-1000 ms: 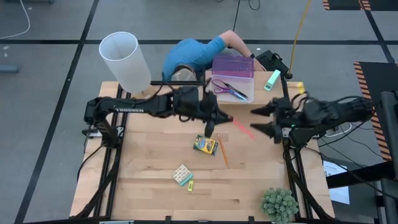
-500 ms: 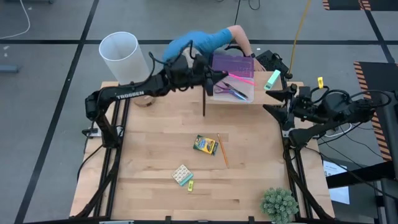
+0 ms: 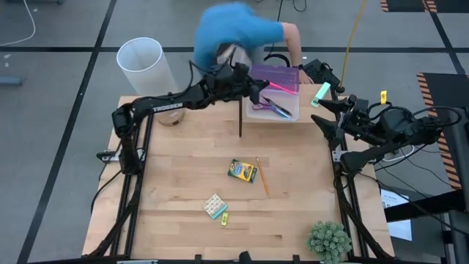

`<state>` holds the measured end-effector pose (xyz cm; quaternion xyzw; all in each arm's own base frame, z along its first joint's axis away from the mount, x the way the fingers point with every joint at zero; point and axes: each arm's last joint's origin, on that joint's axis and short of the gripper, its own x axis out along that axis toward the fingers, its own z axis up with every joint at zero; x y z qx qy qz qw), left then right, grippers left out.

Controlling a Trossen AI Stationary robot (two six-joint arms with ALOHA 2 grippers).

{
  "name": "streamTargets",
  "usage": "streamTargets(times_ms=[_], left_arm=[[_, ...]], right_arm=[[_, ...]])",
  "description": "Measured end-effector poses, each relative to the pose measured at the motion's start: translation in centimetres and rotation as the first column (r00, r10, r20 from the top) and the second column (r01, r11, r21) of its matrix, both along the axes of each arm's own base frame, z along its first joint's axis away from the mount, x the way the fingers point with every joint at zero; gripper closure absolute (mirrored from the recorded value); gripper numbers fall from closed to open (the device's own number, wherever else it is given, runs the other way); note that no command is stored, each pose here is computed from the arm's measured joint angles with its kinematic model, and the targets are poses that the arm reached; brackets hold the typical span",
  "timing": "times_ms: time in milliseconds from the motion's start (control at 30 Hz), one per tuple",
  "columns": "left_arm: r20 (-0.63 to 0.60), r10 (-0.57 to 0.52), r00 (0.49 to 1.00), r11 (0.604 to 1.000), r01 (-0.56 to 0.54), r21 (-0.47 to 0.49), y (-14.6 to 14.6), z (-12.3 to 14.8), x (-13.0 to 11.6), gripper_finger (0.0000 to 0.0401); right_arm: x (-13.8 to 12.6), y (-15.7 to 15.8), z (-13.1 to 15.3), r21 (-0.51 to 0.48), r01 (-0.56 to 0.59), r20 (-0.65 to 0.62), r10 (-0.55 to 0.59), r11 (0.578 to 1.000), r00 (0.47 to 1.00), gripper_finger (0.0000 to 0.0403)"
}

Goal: Pick & place school supplies into a supply box
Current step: Put the pink pencil into the purple supply box on the shelf

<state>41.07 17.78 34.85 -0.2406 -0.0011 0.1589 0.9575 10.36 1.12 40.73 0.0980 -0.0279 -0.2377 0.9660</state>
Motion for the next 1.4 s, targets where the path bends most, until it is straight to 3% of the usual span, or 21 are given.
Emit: streamTargets(times_ms=[433, 767, 1200, 1400], left_arm=[[-0.061, 0.120, 0.991, 0.971, -0.130, -0.199, 1.9, -2.9, 0.4, 0.0383], [-0.101, 0.102, 0.990, 0.960, -0.125, -0.250, 0.3, -4.7, 1.9, 0.0382], [-0.170, 0.109, 0.979, 0.958, -0.149, -0.245, -0.5, -5.6, 2.3, 0.0379], [-0.230, 0.105, 0.968, 0.953, -0.164, -0.254, -0.9, -6.2, 2.2, 0.0332]], right_arm=[[0.0, 0.0, 0.0, 0.023, 0.000, 0.010, 0.000, 1.000, 1.000, 0.0085], [0.0, 0.0, 0.0, 0.021, 0.000, 0.008, 0.000, 1.000, 1.000, 0.0085], [0.0, 0.0, 0.0, 0.022, -0.004, 0.009, 0.004, 1.000, 1.000, 0.0085], [0.0, 0.0, 0.0, 0.022, -0.005, 0.009, 0.005, 1.000, 1.000, 0.0085]])
